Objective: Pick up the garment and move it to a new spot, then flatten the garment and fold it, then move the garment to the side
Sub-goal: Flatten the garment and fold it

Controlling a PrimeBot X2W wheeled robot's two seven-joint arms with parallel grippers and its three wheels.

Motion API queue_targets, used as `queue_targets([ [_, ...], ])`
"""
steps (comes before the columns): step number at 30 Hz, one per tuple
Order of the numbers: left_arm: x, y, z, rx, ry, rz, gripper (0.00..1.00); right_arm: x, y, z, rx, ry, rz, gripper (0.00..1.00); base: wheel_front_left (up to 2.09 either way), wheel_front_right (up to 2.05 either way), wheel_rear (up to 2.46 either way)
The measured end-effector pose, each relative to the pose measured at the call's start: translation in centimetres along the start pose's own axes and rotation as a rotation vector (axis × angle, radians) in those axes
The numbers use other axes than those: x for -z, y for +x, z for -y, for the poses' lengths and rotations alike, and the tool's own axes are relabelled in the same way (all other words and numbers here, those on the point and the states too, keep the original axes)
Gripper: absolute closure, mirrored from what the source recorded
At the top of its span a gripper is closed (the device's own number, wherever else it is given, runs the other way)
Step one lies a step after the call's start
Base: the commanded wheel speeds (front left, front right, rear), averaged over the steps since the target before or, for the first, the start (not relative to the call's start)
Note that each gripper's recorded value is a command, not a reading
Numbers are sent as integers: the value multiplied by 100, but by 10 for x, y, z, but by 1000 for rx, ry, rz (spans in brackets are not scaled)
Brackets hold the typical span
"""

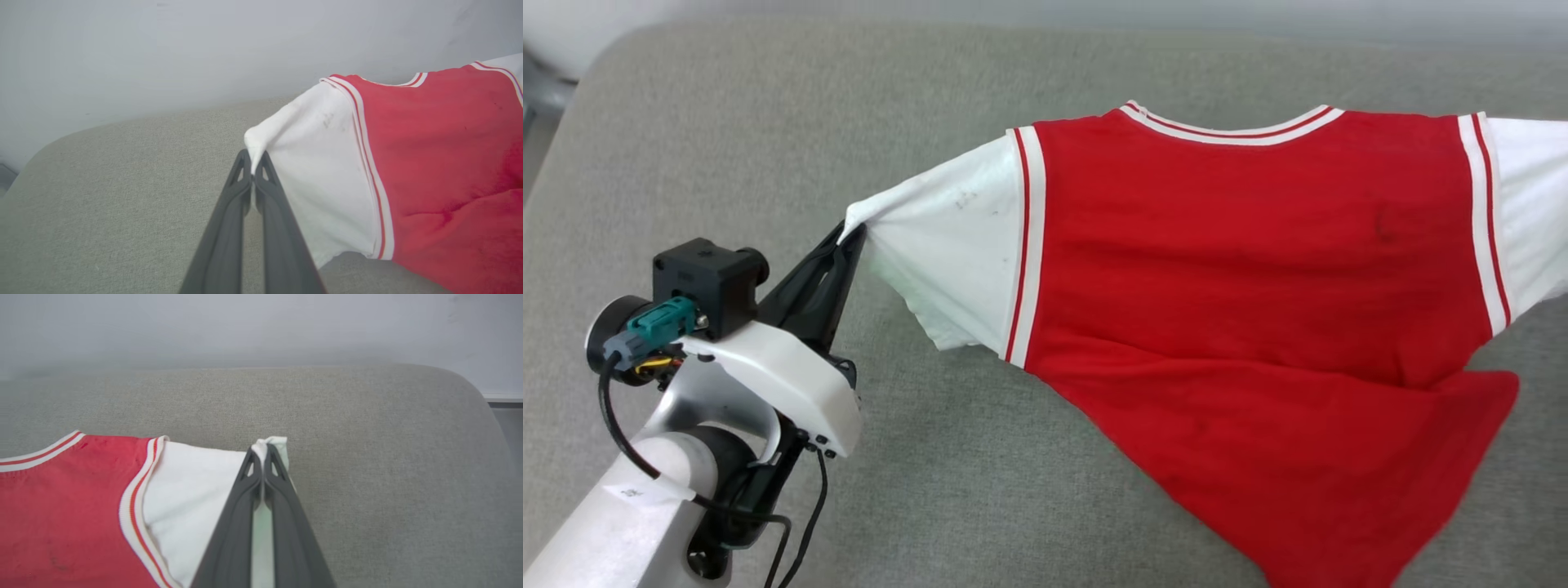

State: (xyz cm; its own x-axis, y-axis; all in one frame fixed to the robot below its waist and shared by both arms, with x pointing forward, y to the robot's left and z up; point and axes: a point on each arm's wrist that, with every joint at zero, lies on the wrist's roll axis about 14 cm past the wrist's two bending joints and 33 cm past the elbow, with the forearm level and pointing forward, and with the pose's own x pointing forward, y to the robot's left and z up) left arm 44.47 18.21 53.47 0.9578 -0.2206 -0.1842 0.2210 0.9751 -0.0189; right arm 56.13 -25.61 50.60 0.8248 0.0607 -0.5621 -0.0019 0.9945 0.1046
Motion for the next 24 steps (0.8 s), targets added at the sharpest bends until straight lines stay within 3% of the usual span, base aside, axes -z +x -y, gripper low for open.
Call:
queue_targets([
  [13,-92,-38,-6,-60,73,284,100,-71,-100,2,-43,4,330,100,0,0,0],
  [24,-178,-66,-17,-126,170,561,100,-126,-165,-19,-119,5,594,100,0,0,0],
])
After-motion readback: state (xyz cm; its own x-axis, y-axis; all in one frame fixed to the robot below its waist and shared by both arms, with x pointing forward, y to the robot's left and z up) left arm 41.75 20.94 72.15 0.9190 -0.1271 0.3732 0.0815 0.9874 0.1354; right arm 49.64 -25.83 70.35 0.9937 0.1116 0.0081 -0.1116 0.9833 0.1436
